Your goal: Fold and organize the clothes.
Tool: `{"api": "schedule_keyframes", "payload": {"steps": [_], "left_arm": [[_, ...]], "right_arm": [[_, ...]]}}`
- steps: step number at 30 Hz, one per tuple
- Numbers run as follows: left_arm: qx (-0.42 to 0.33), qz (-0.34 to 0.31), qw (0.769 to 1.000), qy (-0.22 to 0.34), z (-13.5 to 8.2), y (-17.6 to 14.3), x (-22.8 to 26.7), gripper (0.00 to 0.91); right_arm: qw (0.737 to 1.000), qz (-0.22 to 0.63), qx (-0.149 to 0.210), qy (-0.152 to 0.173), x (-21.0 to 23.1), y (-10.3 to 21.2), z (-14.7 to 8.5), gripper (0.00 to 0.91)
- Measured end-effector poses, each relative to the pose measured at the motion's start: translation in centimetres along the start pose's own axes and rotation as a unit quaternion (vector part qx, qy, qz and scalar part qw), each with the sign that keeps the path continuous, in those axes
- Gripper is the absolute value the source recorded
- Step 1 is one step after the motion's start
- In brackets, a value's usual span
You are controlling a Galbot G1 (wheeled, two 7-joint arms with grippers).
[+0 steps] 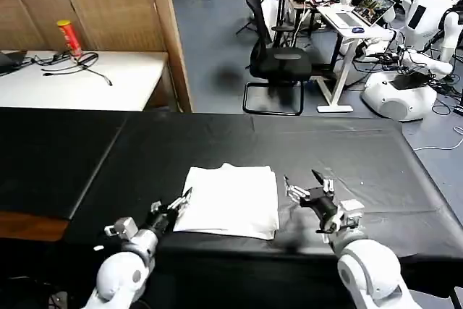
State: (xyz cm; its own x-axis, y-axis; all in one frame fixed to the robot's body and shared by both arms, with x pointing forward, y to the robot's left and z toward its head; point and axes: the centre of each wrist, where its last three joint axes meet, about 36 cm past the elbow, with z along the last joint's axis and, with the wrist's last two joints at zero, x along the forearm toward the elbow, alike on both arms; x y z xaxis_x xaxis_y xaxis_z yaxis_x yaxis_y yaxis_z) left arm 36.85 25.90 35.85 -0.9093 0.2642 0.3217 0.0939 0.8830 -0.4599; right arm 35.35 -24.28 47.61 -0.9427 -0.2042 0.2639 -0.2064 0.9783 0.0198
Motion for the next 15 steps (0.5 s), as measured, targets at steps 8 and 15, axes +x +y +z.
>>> {"api": "schedule_keyframes", "payload": {"steps": [8,15], "left_arm": [[0.017,0.008,1.0,0.016,0.6,-0.7,0.2,0.0],[-0.001,0.004,1.0,0.002,-1.0,-1.1,0.2,0.0]], "right_arm": [[1.0,-0.001,0.001,-0.004,-0.1,0.0,-0.2,0.878],[1.0,0.0,0.007,-0.006,-0.1,0.3,0.1,0.878]]}}
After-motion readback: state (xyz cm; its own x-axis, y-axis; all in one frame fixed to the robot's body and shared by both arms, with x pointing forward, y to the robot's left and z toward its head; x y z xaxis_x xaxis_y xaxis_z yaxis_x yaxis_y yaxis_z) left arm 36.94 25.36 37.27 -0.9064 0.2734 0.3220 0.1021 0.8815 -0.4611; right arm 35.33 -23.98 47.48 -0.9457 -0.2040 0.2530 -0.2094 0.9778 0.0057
